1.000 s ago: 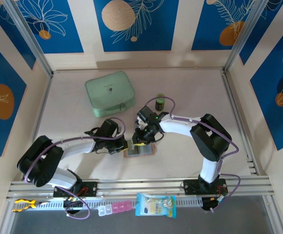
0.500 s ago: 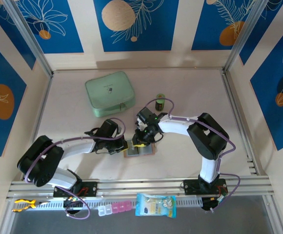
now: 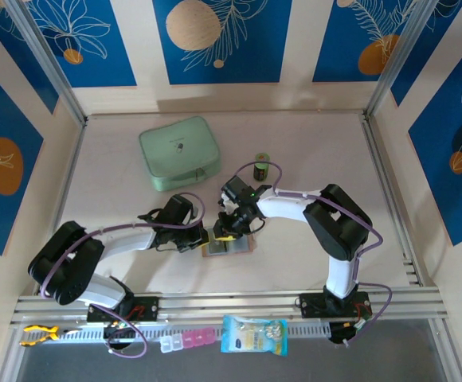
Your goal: Take the credit cards out of the card holder
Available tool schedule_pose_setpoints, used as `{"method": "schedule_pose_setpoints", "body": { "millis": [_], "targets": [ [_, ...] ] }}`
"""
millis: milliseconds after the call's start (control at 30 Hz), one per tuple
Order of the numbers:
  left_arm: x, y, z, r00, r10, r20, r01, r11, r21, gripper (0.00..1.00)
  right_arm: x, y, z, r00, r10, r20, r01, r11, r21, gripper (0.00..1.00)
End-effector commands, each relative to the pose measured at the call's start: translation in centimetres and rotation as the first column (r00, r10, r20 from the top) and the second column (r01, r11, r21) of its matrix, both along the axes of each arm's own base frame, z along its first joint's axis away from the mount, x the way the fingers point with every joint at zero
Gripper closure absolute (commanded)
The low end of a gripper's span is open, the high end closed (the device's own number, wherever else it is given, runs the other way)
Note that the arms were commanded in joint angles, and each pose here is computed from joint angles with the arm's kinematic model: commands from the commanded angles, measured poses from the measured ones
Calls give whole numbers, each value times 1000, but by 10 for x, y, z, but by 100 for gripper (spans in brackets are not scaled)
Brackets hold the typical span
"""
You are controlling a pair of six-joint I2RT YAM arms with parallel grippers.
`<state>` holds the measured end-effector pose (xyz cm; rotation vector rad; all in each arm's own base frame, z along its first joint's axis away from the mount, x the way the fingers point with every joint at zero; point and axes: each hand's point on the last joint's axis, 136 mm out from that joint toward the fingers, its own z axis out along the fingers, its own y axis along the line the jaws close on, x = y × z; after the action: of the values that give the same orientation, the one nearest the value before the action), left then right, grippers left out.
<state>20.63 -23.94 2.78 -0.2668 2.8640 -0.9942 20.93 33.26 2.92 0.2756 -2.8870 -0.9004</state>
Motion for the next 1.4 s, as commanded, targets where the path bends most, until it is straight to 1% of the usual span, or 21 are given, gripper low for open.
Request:
{"method": "schedule_pose_setpoints", "body": {
  "millis": [0, 133, 367, 533, 767, 1067, 1367],
  "targets": [
    [-6, 9, -11, 1000, 7, -30, -6, 999, 37, 96, -6, -18, -13, 1000, 0, -18, -2, 994, -113, 74],
    [-6, 10, -11, 1000, 9, -29, -7, 999, 38, 96, -2, -23, -9, 1000, 14, 15, -11, 990, -143, 74],
    [-5, 9, -9, 1000, 6, -28, -5, 999, 33, 96, -1, -19, -3, 999, 38, 29, -35, 992, -123, 74],
    [-4, 7, -6, 1000, 4, -24, -3, 1000, 31, 96, 0, -24, -1, 998, 49, 48, -42, 989, -143, 75],
    [-1, 3, 2, 1000, -11, -11, 11, 1000, 15, 96, 1, -18, 1, 996, 71, 51, -66, 992, -105, 75],
    [5, -6, 26, 999, -30, 30, 31, 999, -26, 96, 5, -15, 13, 995, 73, 74, -68, 995, -69, 75],
    [5, -23, 28, 997, -77, 27, 78, 996, -36, 98, 10, -21, 30, 997, 8, 73, -8, 1000, -3, 75]
  ]
}}
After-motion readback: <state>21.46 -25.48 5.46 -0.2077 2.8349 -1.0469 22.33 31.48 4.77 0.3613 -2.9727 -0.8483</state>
